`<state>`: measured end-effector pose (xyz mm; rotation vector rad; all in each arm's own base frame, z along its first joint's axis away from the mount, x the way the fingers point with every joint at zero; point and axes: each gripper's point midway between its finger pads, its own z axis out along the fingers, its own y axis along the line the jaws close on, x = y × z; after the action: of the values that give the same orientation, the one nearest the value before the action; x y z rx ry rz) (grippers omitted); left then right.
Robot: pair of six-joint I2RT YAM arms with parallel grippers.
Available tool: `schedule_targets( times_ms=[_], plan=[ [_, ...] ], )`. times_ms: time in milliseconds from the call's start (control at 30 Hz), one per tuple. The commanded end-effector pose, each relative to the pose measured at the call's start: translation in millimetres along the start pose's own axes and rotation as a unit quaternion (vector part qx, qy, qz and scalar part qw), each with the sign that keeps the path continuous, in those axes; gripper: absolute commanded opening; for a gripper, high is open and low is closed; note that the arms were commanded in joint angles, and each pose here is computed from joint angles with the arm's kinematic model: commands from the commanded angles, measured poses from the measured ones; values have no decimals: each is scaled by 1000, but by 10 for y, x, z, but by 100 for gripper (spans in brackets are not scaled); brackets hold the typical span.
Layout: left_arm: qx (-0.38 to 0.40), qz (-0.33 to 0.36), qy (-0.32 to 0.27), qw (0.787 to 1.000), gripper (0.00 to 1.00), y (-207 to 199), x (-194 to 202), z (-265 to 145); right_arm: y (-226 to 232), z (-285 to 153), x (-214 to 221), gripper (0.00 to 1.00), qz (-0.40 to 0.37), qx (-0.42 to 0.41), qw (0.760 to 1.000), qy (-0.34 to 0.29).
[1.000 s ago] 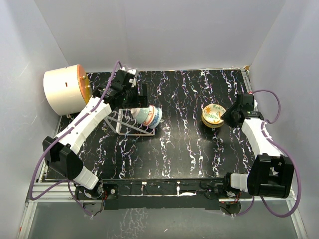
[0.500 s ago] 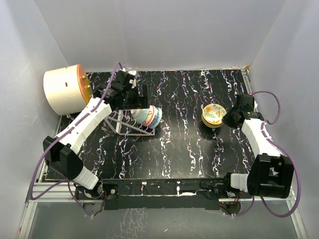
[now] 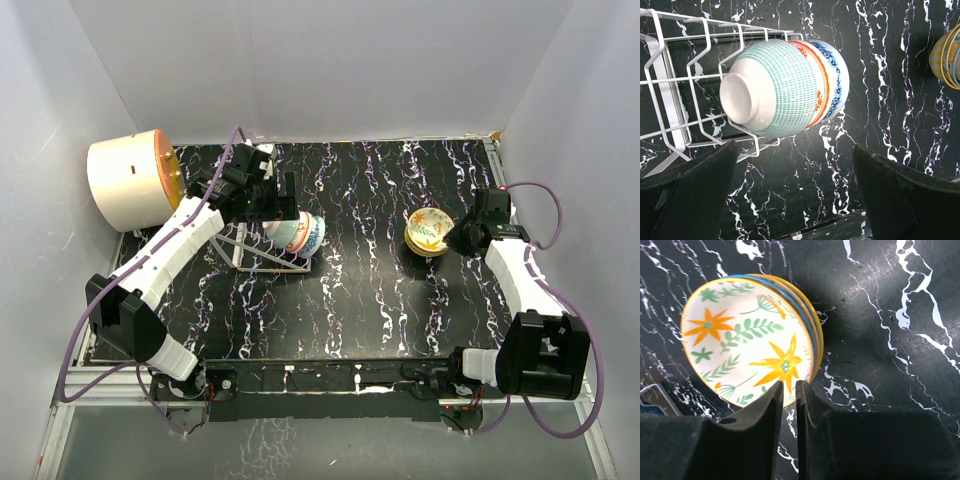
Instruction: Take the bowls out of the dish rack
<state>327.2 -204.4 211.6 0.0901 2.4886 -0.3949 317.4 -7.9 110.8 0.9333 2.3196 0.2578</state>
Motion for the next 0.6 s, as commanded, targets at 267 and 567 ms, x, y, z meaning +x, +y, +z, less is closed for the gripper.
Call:
schedule_targets(
  times_ms=[267,567],
  plan=[
    [-74,44,13,996,97,100,39,-15,477,-500,-590,28,-5,-77,992,-96],
    [-105,55,32,992,97,152,66,171,499,-528,-607,38,-8,-82,992,-98]
  ],
)
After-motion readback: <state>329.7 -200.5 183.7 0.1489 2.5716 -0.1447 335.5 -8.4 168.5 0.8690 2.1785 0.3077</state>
